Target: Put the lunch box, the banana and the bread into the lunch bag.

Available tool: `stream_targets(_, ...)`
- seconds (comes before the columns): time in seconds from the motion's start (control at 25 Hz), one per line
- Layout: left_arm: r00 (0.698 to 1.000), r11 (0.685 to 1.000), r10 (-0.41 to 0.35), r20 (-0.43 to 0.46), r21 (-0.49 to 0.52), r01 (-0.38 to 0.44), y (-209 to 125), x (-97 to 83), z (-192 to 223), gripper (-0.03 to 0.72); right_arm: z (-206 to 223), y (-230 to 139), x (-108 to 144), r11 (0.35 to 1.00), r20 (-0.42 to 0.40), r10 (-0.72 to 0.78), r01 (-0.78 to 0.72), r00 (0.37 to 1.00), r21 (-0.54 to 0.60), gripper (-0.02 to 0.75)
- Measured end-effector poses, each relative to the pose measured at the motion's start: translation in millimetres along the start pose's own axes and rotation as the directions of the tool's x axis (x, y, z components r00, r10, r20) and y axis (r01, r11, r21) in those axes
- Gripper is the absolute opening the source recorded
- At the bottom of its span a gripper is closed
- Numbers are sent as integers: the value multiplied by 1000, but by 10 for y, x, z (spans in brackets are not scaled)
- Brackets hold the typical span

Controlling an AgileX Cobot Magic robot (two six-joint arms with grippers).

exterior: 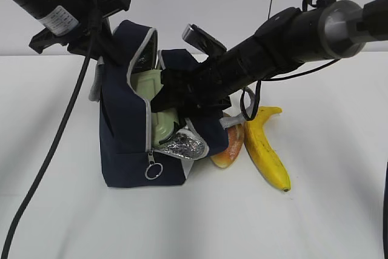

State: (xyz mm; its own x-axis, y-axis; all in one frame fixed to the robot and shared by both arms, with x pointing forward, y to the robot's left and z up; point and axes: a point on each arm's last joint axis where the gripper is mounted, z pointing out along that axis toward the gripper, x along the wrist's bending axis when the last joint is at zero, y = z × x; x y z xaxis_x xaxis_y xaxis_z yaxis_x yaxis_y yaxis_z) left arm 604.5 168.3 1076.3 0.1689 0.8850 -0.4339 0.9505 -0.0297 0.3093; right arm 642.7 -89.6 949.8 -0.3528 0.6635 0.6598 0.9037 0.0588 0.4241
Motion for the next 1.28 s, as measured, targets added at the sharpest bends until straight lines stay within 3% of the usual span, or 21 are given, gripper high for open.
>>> stream_targets(0.36,1000,1000,1,0,2,-1,-2,0,0,1,37,-30,-4,999,-29,12,-11,1000,34,566)
stream_targets(0.68,1000,1000,2,0,9,-2,-9,0,0,1,-124,126,158,993,-169,-28,47,985,107,580)
stream_targets(0.84,1000,1000,3,-2,10,-3,-9,2,0,1,-286,264,253,987,-188,58,-28,980,157,580)
stream_targets(1.08,1000,1000,7,-10,10,-7,-9,9,0,1,-535,391,209,967,-4,82,-78,997,242,580)
stream_targets(1.28,1000,1000,8,-12,11,-8,-9,11,0,1,-899,418,360,974,172,25,-63,985,220,580)
